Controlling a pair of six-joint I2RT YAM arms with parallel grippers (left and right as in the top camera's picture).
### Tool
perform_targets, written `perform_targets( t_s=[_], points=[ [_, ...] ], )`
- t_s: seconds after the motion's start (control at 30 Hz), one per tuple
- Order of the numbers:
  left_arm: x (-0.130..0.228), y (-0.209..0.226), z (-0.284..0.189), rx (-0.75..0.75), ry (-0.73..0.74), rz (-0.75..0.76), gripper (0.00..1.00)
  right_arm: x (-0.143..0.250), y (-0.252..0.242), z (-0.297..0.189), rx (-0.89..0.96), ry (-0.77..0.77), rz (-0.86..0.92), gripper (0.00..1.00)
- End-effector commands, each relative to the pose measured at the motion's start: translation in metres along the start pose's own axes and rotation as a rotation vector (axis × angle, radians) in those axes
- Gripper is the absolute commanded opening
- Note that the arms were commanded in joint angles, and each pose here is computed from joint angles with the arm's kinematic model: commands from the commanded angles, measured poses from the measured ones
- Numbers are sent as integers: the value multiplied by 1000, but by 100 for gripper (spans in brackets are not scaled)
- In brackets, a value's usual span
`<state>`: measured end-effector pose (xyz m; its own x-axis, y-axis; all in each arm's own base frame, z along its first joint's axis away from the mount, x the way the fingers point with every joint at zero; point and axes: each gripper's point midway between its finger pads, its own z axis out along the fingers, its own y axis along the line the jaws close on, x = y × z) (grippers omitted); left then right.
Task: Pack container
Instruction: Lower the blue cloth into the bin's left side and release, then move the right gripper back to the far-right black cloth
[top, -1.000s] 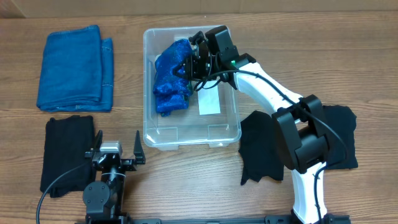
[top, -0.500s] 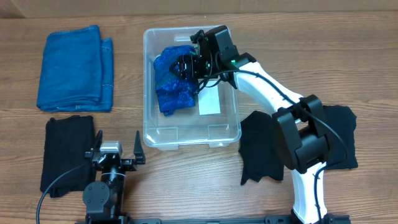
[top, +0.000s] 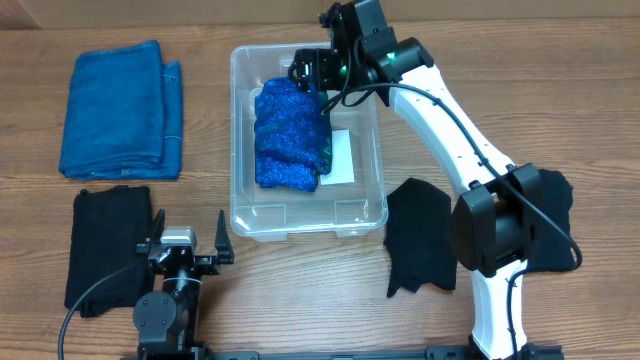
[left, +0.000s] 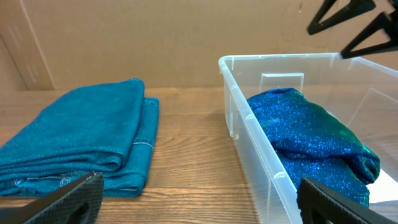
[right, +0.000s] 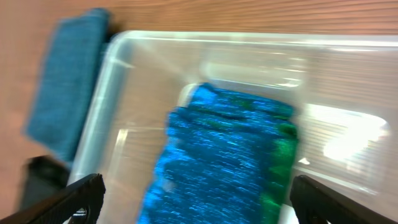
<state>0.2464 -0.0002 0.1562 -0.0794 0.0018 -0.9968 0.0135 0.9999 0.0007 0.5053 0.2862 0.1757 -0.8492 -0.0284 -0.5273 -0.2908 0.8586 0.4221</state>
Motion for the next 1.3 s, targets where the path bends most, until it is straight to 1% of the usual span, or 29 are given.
perform_targets(
  t_s=[0.0,0.03,0.1,0.23,0.33,0.47,0.57,0.63,0.83,0.93,1.1,1.2,1.23,1.27],
  points=[
    [0,1,0,-6,-4,19,100,-19,-34,-23,239,-74,-41,100],
    [0,1,0,-6,-4,19,100,-18,-44,-29,306,-73,-37,100],
    [0,1,0,-6,-4,19,100,-19,-54,-42,379,-77,-35,100],
    [0,1,0,-6,-4,19,100,-26,-52,-70,407,-94,-27,100],
    [0,1,0,-6,-4,19,100,-28,-59,-96,479,-106,-19,100],
    [0,1,0,-6,-4,19,100,-30,-86,-146,620,-151,70,100],
    [0,1,0,-6,-4,19,100,-21,-108,-191,705,-159,162,100],
    [0,1,0,-6,-4,19,100,-9,-125,-224,743,-154,264,100],
    [0,1,0,-6,-4,19,100,35,-166,-289,856,-92,486,100],
    [0,1,0,-6,-4,19,100,53,-185,-305,896,-36,547,100],
    [0,1,0,-6,-4,19,100,66,-208,-313,922,-29,662,100],
    [0,1,0,-6,-4,19,100,79,-231,-321,978,-65,827,100],
    [0,1,0,-6,-4,19,100,84,-239,-325,1009,-90,899,100],
    [0,1,0,-6,-4,19,100,93,-252,-330,1050,-127,1014,100]
  ],
)
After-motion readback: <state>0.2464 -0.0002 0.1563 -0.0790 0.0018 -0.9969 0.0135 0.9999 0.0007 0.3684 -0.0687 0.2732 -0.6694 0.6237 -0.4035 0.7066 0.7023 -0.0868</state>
